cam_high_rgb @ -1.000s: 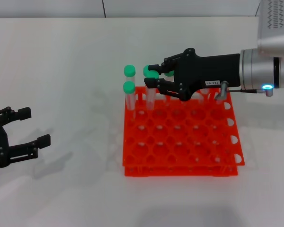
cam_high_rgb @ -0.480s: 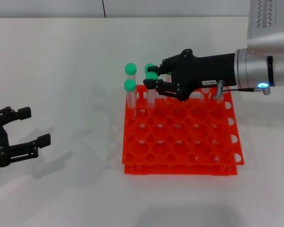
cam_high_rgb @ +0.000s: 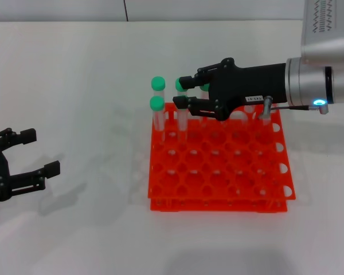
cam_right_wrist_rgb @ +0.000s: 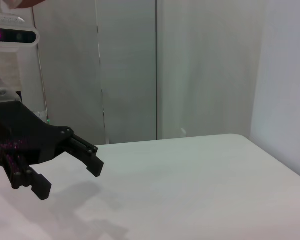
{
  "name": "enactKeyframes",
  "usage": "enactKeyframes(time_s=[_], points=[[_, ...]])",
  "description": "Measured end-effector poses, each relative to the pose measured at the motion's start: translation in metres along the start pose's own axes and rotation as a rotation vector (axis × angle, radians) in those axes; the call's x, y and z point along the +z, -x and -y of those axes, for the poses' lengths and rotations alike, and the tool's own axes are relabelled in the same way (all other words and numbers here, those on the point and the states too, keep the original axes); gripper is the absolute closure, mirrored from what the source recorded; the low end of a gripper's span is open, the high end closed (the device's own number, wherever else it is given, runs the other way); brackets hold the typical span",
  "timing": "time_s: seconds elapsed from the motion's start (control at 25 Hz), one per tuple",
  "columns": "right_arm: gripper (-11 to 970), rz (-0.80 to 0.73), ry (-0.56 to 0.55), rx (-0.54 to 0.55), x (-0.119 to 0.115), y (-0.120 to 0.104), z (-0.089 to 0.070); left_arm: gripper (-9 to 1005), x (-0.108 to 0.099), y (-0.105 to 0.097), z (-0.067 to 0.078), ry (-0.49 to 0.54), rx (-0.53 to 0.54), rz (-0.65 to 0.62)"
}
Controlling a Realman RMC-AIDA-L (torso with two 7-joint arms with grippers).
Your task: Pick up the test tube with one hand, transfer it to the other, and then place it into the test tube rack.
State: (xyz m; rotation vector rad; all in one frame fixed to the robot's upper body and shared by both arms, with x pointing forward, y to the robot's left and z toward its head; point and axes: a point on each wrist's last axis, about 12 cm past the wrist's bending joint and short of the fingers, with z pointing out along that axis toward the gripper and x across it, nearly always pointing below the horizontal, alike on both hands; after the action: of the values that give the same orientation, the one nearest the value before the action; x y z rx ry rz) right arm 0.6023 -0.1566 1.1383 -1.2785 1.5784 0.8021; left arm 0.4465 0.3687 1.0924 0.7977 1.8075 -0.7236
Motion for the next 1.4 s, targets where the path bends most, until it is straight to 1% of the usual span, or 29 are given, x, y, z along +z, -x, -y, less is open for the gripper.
enactKeyframes(time_s=[0.2,0.4,0.56,0.64,0.84,1.0,1.16,1.28,1.4], points=[[550,0.002,-0.001,-0.002,0.000,0.001,0.000,101,0.000,0.000,0.000,0.001,0.000,0.001],[475,0.005,-0.002,0.003,-0.002,-0.001,0.000,102,0.000,0.000,0.000,0.003,0.000,0.000],[474,0.025,0.003,0.015,-0.010,-0.003,-0.003,102,0.000,0.000,0.000,0.004,0.000,0.001],[474,0.038,-0.007,0.027,-0.018,-0.008,-0.005,102,0.001,0.001,-0.001,0.001,0.004,0.002],[417,0.069,-0.020,0.043,-0.041,-0.020,-0.011,102,0.003,0.004,-0.003,-0.004,0.012,0.005],[371,0.092,-0.056,0.057,-0.063,-0.037,-0.018,101,0.006,0.007,-0.004,-0.010,0.020,0.006],[325,0.105,-0.088,0.069,-0.079,-0.052,-0.024,101,0.007,0.009,-0.007,-0.014,0.026,-0.001],[230,0.109,-0.100,0.062,-0.090,-0.063,-0.031,101,0.010,0.011,-0.008,-0.026,0.034,-0.009],[135,0.109,-0.107,0.060,-0.094,-0.071,-0.037,101,0.013,0.011,-0.010,-0.043,0.035,-0.019]])
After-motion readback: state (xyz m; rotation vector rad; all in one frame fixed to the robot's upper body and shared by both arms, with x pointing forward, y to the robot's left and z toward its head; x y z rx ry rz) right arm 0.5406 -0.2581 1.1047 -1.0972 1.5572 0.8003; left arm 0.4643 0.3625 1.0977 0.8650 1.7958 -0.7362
